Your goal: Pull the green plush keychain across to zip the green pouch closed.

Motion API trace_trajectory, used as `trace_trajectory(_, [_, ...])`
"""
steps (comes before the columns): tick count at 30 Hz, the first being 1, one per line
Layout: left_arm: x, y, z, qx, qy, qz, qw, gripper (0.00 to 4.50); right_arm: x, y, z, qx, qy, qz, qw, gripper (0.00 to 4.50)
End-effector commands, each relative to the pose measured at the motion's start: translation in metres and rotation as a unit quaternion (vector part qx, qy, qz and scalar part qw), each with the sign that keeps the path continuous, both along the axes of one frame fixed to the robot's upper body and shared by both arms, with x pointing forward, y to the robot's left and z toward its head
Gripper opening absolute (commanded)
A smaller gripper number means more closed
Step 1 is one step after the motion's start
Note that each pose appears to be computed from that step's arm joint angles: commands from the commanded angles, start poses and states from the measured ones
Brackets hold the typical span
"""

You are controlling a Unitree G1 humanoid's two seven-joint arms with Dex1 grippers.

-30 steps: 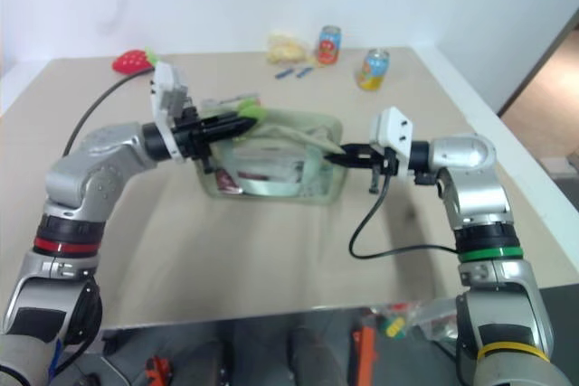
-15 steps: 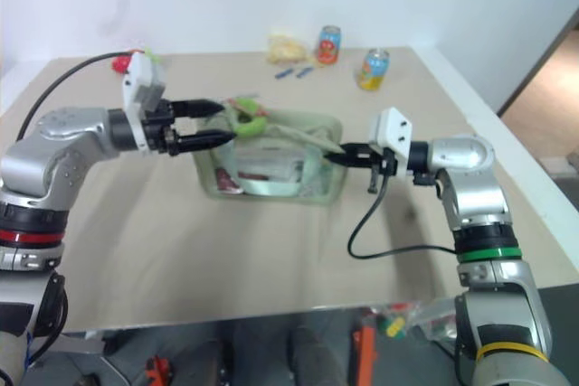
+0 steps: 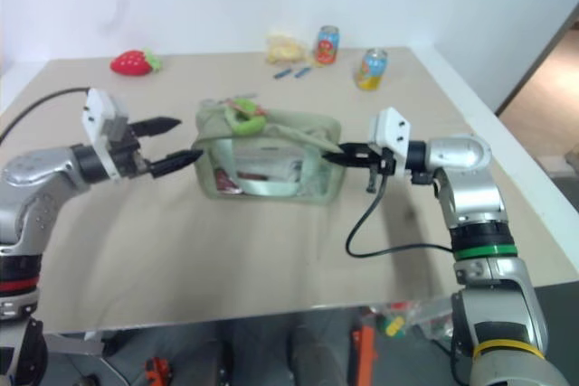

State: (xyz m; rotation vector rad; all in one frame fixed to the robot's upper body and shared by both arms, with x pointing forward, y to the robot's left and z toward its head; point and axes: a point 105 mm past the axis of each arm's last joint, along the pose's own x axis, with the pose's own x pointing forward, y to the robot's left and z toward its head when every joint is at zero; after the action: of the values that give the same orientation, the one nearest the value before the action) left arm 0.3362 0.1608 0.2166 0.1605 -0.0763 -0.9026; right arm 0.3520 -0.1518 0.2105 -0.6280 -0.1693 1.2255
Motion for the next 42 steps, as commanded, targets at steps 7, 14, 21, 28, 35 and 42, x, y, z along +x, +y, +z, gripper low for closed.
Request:
trace_trajectory(7, [0.010, -0.005, 0.009, -0.034, -0.034, 0.010, 0.999, 0.91, -0.006, 0.007, 0.006, -0.003, 0.002, 0.019, 1.000, 0.57])
trace_trajectory(14, [0.012, -0.012, 0.004, -0.031, -0.025, -0.006, 0.999, 0.00, -0.019, 0.008, 0.021, 0.000, 0.016, 0.021, 1.000, 2.75])
trace_trajectory(21, [0.005, -0.019, 0.007, -0.035, -0.019, -0.026, 0.999, 0.00, -0.037, 0.044, 0.087, 0.021, -0.045, 0.037, 0.998, 4.48])
trace_trajectory(28, [-0.004, -0.029, 0.011, -0.047, -0.008, -0.043, 0.998, 0.00, -0.016, 0.096, 0.101, 0.015, -0.122, 0.042, 0.991, 4.48])
trace_trajectory(35, [-0.005, -0.040, 0.014, -0.054, -0.008, -0.035, 0.998, 0.00, -0.013, 0.121, 0.082, -0.005, -0.117, 0.073, 0.990, 4.48])
trace_trajectory(42, [-0.004, -0.039, 0.010, -0.049, -0.006, -0.024, 0.999, 0.00, -0.006, 0.114, 0.079, 0.001, -0.099, 0.056, 0.994, 2.68])
